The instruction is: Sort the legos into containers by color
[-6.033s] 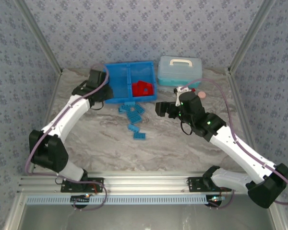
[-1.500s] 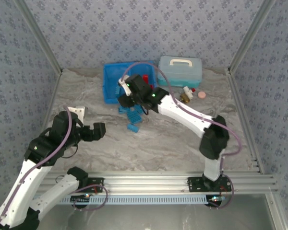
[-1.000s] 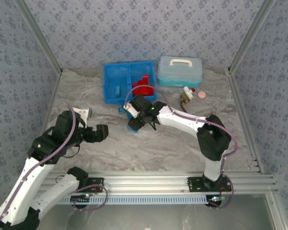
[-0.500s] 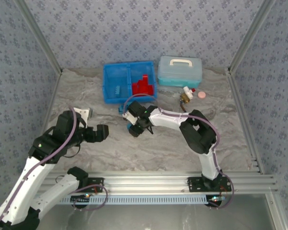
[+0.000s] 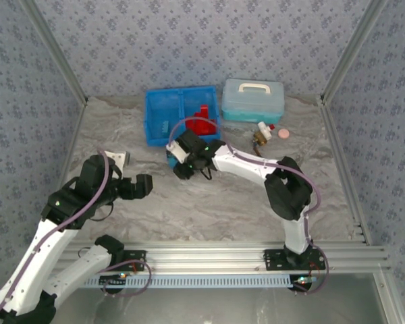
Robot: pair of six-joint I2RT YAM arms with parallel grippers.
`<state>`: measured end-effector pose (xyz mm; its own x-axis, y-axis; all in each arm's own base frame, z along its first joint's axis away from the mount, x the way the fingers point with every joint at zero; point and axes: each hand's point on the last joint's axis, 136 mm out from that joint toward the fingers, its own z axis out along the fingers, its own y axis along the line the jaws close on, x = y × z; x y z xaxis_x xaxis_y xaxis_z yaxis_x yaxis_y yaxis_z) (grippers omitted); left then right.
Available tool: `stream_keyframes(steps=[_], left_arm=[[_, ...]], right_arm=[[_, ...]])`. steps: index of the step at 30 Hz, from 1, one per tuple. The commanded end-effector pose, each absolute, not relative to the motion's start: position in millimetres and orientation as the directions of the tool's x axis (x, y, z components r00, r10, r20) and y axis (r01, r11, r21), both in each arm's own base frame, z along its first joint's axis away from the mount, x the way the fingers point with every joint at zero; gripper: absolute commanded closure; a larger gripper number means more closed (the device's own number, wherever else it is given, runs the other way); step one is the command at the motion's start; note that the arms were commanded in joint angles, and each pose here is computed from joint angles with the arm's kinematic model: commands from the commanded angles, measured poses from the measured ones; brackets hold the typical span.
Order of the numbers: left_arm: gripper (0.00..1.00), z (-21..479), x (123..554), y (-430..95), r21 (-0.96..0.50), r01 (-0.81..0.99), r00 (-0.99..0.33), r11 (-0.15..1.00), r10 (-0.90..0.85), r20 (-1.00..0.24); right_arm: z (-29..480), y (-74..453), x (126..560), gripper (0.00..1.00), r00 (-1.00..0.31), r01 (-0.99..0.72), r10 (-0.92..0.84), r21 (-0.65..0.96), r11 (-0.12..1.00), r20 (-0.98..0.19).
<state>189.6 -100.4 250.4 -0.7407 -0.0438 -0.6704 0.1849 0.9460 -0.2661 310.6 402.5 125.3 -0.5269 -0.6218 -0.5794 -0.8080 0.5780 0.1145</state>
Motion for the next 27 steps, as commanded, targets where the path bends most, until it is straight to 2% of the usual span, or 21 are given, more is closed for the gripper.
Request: stream_keyframes(steps=[1, 7, 10, 20, 27], left_arm=[[0.01, 260.8, 192.5, -93.6, -0.264, 0.164, -0.704, 0.951, -0.075, -0.706], [0.01, 261.9, 193.5, -92.1, -0.246, 0.167, -0.701, 0.955, -0.06, -0.711], [0.01, 261.9, 192.5, -92.4, -0.246, 0.173, -0.701, 0.954, -0.056, -0.711], [0.01, 261.6, 193.1, -97.2, -0.255, 0.201, -0.695, 0.946, -0.046, -0.718], [0.01, 264.2, 194.0, -101.5, -0.266, 0.231, -0.674, 0.936, -0.043, -0.738]], right_arm=[[189.2, 420.0, 335.2, 0.74, -0.548, -0.743, -0.47, 0.145, 0.653, -0.692], [211.1, 436.8, 401.4, 0.74, -0.58, -0.592, -0.304, 0.135, 0.794, -0.756], [213.9, 450.7, 429.5, 0.75, -0.584, -0.558, -0.255, 0.153, 0.816, -0.771], [157.0, 473.0, 493.2, 0.75, -0.632, -0.474, -0.156, 0.22, 0.853, -0.759], [119.7, 485.0, 505.9, 0.7, -0.657, -0.492, -0.144, 0.276, 0.826, -0.74]])
